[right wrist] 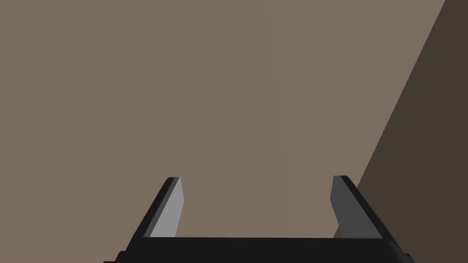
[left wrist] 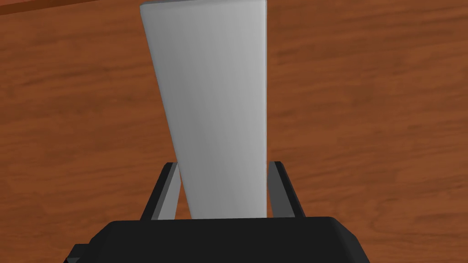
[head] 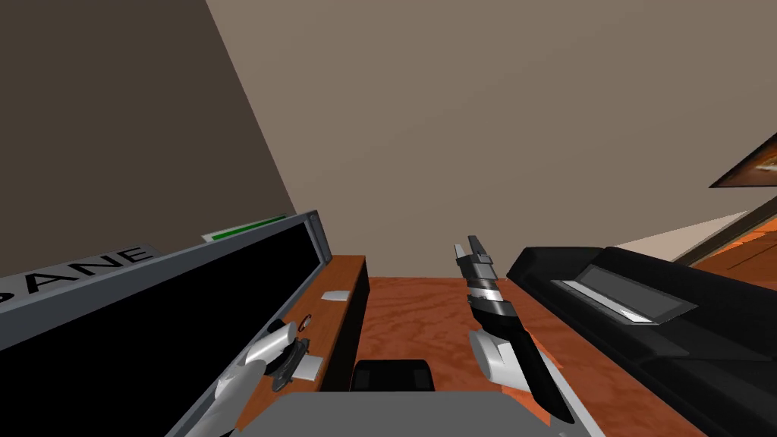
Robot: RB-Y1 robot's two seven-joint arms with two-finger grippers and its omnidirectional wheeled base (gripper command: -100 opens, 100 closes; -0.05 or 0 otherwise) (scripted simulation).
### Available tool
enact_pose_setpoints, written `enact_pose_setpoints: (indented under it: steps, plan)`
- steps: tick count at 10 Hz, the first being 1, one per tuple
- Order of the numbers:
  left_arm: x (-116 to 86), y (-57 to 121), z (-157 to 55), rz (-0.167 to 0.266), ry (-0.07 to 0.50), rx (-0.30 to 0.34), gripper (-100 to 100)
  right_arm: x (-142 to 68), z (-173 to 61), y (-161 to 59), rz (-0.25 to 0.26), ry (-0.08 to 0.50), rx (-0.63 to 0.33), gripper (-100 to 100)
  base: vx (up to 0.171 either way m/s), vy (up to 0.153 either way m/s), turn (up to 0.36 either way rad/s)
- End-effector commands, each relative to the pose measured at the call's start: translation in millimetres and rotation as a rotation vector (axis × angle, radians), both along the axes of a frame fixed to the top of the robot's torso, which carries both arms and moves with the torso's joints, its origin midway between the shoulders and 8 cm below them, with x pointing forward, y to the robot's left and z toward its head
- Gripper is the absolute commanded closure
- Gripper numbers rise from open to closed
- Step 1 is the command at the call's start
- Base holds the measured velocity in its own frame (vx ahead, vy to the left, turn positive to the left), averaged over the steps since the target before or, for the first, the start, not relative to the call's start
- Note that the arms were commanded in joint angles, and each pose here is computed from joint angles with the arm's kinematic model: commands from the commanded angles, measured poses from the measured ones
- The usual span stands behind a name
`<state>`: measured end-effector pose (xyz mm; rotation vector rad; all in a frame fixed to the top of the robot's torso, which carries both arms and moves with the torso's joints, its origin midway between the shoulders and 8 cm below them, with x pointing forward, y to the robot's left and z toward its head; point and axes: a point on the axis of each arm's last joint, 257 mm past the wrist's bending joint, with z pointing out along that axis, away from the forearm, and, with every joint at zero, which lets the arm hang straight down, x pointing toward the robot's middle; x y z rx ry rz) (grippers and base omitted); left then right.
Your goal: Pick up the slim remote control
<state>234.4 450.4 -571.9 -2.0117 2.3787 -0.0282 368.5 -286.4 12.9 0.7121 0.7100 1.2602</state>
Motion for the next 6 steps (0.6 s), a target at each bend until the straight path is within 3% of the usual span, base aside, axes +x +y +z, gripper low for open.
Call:
enact_pose_setpoints:
  steps: [1,4,5,6]
  plan:
    - [11,-4.8,4,0.018,0.0,0.001,100,0,0,0,0.0,0.0,0.0,0,-0.102,0.029,-0.133]
    - [24,-10.9,10,0.049,0.0,0.003,100,0,0,0,0.0,0.0,0.0,0,-0.097,0.041,-0.085]
    - [21,-9.7,8,0.038,-0.001,0.003,100,0,0,0,0.0,0.0,0.0,0,-0.039,0.017,-0.027]
    - [21,-10.1,9,0.041,0.0,0.003,0,0,0,0,0.0,0.0,0.0,0,-0.007,0.003,0.005]
